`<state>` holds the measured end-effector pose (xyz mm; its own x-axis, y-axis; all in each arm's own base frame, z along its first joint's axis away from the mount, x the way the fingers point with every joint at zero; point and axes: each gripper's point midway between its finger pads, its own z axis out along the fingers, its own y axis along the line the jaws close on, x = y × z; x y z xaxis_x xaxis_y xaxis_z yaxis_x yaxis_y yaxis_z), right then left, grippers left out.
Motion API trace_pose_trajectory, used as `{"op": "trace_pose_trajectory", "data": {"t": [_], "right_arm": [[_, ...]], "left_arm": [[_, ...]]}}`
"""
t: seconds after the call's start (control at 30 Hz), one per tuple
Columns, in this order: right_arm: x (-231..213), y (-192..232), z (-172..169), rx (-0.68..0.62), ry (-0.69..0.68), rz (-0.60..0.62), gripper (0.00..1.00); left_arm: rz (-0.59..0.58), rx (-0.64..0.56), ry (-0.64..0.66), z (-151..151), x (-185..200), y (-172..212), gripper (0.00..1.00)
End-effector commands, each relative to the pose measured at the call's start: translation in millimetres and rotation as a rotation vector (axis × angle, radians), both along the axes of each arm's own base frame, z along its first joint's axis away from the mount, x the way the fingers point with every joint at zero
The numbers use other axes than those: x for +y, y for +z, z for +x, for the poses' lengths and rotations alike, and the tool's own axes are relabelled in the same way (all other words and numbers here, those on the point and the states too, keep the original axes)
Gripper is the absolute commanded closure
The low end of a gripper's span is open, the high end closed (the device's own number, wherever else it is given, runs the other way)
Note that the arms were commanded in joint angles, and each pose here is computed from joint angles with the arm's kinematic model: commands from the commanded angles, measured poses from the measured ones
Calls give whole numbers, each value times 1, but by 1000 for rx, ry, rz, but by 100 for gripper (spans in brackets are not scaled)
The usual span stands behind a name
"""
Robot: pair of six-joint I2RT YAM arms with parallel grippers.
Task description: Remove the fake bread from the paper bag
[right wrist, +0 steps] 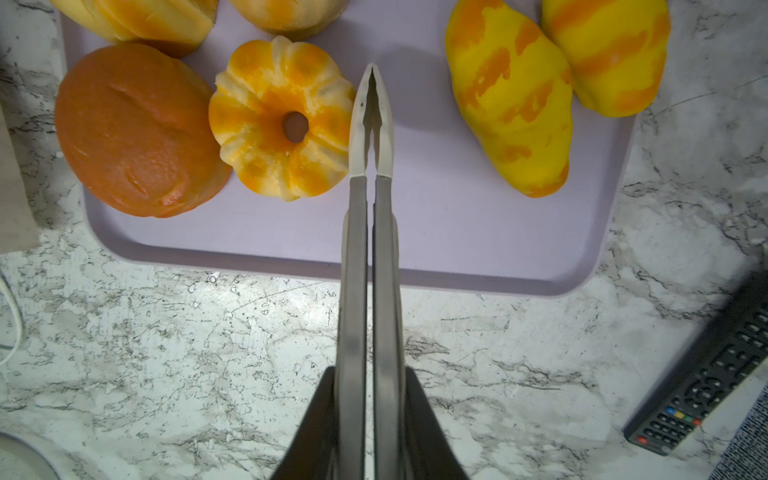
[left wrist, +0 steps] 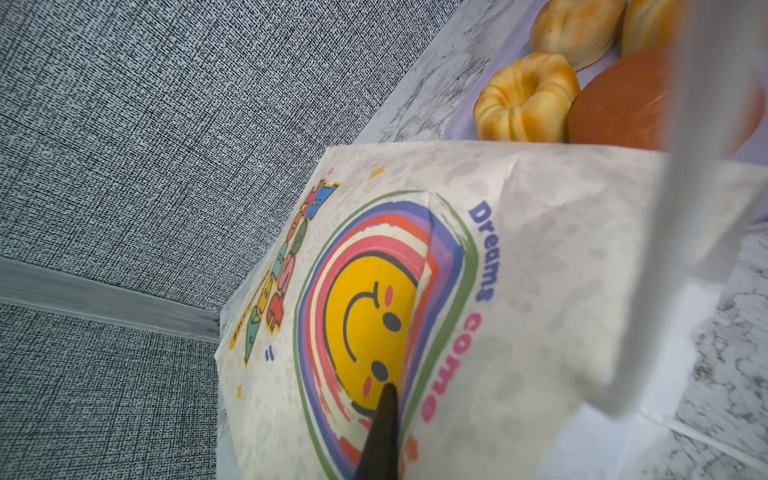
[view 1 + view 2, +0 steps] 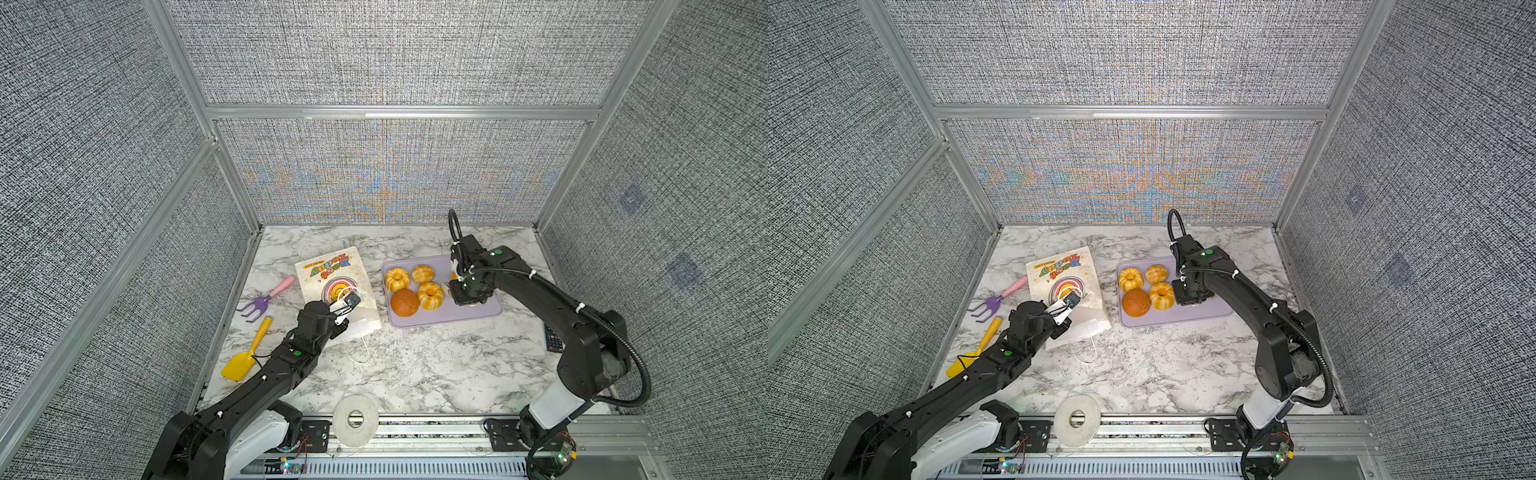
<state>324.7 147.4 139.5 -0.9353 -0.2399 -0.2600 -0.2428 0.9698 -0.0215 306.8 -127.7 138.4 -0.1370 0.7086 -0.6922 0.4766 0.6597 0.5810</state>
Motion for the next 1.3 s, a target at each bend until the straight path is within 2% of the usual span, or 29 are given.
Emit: {"op": "trace_pose_trajectory", "data": {"t": [0.0, 0.13, 0.3, 0.43, 0.53, 0.7, 0.8, 0.93, 1.27], "right_arm": [[11, 2, -8, 12, 8, 69, 100], [9, 9, -11, -3, -12, 71, 100], [-27, 20, -20, -39, -108, -77, 100], [-43, 36, -40, -92, -154, -84, 100], [-32, 51, -59, -145, -148, 46, 97], [45, 78, -95, -244, -54, 521, 92], [92, 78, -115, -257, -3, 722, 90], [143, 71, -136, -256, 70, 829, 89], [255, 44, -172, -264, 266, 911, 87]], "left_arm": [[0, -24, 15, 2, 2, 5, 100], [0, -24, 15, 3, 2, 5, 100], [-6, -33, 18, 3, 3, 6, 100], [-15, -25, 12, 3, 1, 5, 100], [-17, -22, 12, 3, 1, 4, 100], [-5, -14, 15, 1, 2, 1, 100], [18, -14, 22, 0, 6, 1, 100], [78, -12, 17, -3, 11, 0, 100], [128, 15, 30, -4, 16, 1, 100]]}}
